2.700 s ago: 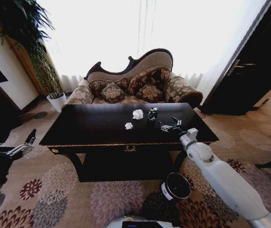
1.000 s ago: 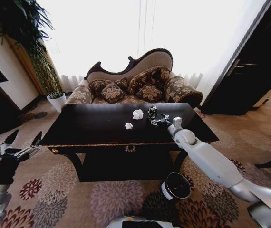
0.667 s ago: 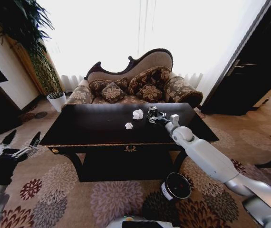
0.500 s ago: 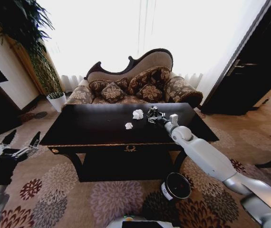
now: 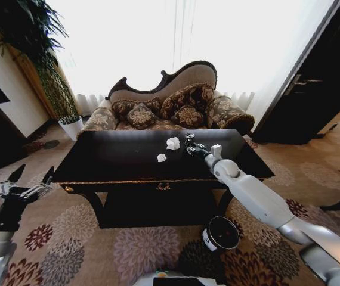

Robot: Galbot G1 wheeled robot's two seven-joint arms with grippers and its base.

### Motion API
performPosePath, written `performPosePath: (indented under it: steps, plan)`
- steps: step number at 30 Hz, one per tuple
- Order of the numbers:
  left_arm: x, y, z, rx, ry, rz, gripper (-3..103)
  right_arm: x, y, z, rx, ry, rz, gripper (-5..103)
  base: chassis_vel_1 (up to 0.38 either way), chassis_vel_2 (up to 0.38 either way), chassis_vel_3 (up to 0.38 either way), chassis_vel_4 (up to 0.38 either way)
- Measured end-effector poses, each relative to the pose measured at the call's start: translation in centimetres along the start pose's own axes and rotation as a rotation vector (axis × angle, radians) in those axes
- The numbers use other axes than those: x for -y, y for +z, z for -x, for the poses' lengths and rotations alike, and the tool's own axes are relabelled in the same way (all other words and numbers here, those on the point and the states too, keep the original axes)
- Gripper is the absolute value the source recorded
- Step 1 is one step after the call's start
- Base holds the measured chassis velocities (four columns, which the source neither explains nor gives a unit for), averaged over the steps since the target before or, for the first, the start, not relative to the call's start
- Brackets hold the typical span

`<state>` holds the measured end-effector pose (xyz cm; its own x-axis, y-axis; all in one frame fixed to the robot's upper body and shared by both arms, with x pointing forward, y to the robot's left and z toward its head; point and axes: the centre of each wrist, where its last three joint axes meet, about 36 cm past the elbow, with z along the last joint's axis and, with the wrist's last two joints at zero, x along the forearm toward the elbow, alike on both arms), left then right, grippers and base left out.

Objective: Move to the front of the table and place the trash on the table into the trash bin.

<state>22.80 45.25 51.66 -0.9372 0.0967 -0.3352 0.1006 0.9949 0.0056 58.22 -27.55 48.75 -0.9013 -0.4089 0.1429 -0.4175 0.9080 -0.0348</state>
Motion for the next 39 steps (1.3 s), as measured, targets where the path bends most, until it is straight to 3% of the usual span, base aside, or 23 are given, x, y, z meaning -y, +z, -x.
performPosePath:
  steps: [2, 6, 10, 27, 30, 38, 39]
  plan:
    - [0.0, 0.0, 0.0, 0.000, -0.001, -0.001, 100, 0.0, 0.0, -0.1, 0.000, -0.001, 0.001, 25, 0.000, 0.000, 0.000, 0.000]
    - [-0.1, 0.3, 0.1, 0.001, -0.002, -0.004, 100, -0.2, 0.2, -0.4, 0.002, -0.005, 0.005, 3, 0.000, 0.000, 0.000, 0.000]
    - [0.0, 0.5, 0.0, 0.001, -0.004, -0.006, 100, -0.3, 0.4, -0.7, 0.005, -0.010, 0.012, 0, 0.000, 0.000, 0.000, 0.000]
    - [0.6, 0.9, 0.1, 0.008, -0.001, -0.019, 100, -0.5, 1.1, -6.8, 0.124, -0.094, 0.076, 0, 0.000, 0.000, 0.000, 0.000]
    - [0.8, 1.0, 0.0, 0.015, -0.003, -0.020, 100, -2.3, 2.9, -10.0, 0.160, -0.166, 0.136, 0, 0.000, 0.000, 0.000, 0.000]
    - [1.9, 1.3, 0.0, 0.025, 0.006, -0.033, 100, -5.1, 3.8, -14.0, 0.246, -0.236, 0.192, 0, 0.000, 0.000, 0.000, 0.000]
    - [2.2, 1.3, 0.0, 0.028, 0.009, -0.034, 100, -6.3, 3.9, -15.1, 0.275, -0.252, 0.213, 0, 0.000, 0.000, 0.000, 0.000]
